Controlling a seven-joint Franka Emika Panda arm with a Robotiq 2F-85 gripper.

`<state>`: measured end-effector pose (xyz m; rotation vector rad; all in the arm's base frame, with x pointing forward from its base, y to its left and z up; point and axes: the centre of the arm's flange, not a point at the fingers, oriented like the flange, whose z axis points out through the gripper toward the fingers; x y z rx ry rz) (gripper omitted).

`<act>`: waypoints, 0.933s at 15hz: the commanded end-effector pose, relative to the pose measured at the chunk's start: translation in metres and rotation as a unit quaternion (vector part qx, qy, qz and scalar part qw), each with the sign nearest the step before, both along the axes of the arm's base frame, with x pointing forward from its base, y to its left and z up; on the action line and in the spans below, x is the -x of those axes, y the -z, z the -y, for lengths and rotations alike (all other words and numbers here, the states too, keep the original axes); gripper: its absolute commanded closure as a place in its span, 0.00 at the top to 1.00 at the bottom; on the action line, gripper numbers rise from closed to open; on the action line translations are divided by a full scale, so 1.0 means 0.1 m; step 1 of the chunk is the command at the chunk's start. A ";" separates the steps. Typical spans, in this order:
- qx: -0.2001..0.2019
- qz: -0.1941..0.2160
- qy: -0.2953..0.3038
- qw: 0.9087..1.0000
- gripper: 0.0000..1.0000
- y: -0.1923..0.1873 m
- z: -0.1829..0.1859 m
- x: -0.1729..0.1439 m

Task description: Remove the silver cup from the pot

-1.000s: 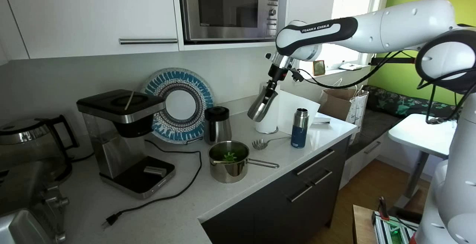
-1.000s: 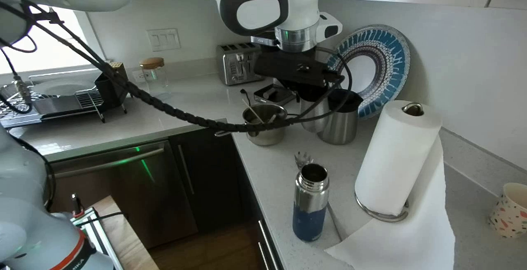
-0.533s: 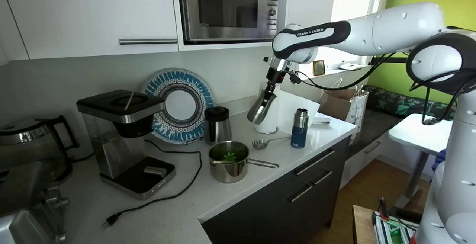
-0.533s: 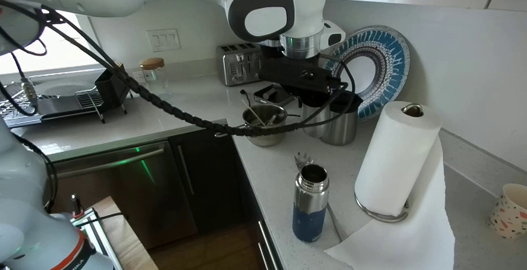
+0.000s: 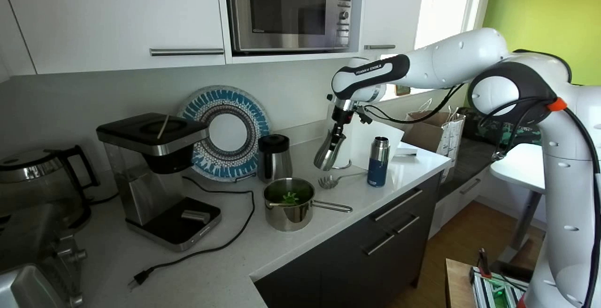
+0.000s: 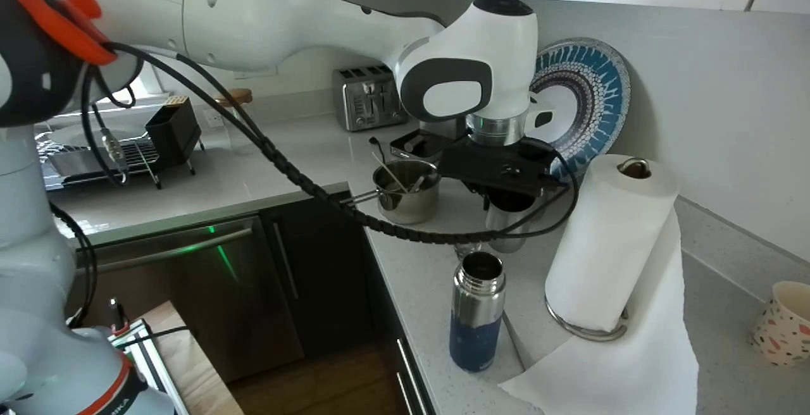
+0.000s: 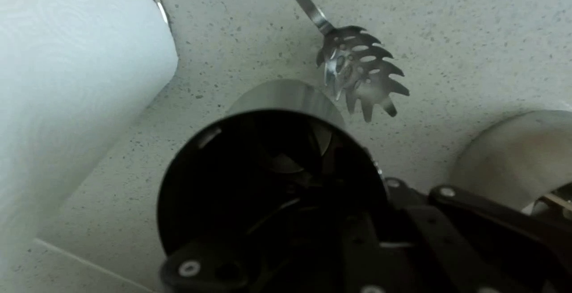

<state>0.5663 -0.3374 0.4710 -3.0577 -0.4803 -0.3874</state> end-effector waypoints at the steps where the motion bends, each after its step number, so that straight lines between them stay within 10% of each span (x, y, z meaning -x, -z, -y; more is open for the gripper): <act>1: 0.020 0.006 -0.017 1.000 0.01 -0.08 0.20 -0.19; 14: 0.031 -0.140 -0.098 0.985 0.01 0.05 0.26 -0.35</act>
